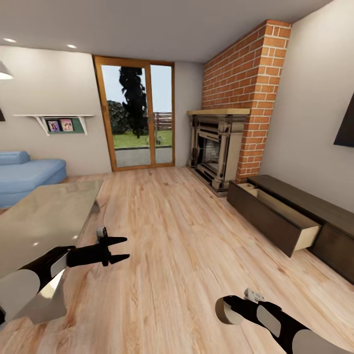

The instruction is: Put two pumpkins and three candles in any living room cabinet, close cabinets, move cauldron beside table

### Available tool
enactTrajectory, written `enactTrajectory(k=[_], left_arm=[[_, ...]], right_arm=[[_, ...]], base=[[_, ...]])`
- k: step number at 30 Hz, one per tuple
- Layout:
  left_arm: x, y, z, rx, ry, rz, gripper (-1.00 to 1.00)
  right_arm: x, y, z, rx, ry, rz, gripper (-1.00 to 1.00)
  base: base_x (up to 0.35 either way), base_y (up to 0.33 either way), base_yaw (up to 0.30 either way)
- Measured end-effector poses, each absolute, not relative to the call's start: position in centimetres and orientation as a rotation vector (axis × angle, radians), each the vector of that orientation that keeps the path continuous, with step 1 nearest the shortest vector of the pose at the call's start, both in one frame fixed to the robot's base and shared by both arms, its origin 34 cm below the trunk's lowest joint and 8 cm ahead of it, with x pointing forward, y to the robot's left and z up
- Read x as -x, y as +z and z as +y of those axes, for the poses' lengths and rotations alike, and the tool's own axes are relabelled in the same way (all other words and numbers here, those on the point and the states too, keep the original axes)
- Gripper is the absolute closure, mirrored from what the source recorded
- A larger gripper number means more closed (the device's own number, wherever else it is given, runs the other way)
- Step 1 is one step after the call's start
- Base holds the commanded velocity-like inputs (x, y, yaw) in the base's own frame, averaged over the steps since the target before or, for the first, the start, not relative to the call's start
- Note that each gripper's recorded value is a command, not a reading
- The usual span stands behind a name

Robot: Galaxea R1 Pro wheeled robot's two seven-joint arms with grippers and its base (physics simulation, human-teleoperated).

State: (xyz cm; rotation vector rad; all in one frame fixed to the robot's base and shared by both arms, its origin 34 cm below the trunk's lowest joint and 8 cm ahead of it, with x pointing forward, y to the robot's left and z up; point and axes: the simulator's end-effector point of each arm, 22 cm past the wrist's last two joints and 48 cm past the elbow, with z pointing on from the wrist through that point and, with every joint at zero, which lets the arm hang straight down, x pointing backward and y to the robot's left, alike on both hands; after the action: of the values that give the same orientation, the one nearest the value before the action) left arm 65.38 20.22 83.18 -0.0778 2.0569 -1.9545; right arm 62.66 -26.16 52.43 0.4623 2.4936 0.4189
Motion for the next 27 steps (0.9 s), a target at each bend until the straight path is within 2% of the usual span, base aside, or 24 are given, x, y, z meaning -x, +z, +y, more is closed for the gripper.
enactTrajectory(k=[11, 27], left_arm=[[-65.43, 82.97, 20.19, 0.081, -1.954, 2.060, -1.00], [-65.45, 82.95, 20.22, 0.083, -1.955, 2.060, -1.00]], right_arm=[[-62.61, 52.28, -26.18, -0.463, 0.417, 2.496, 1.00], [-62.57, 52.23, -26.16, -0.460, 0.415, 2.499, 1.00]], base=[[0.312, -0.138, -0.159], [0.289, -0.191, -0.010]])
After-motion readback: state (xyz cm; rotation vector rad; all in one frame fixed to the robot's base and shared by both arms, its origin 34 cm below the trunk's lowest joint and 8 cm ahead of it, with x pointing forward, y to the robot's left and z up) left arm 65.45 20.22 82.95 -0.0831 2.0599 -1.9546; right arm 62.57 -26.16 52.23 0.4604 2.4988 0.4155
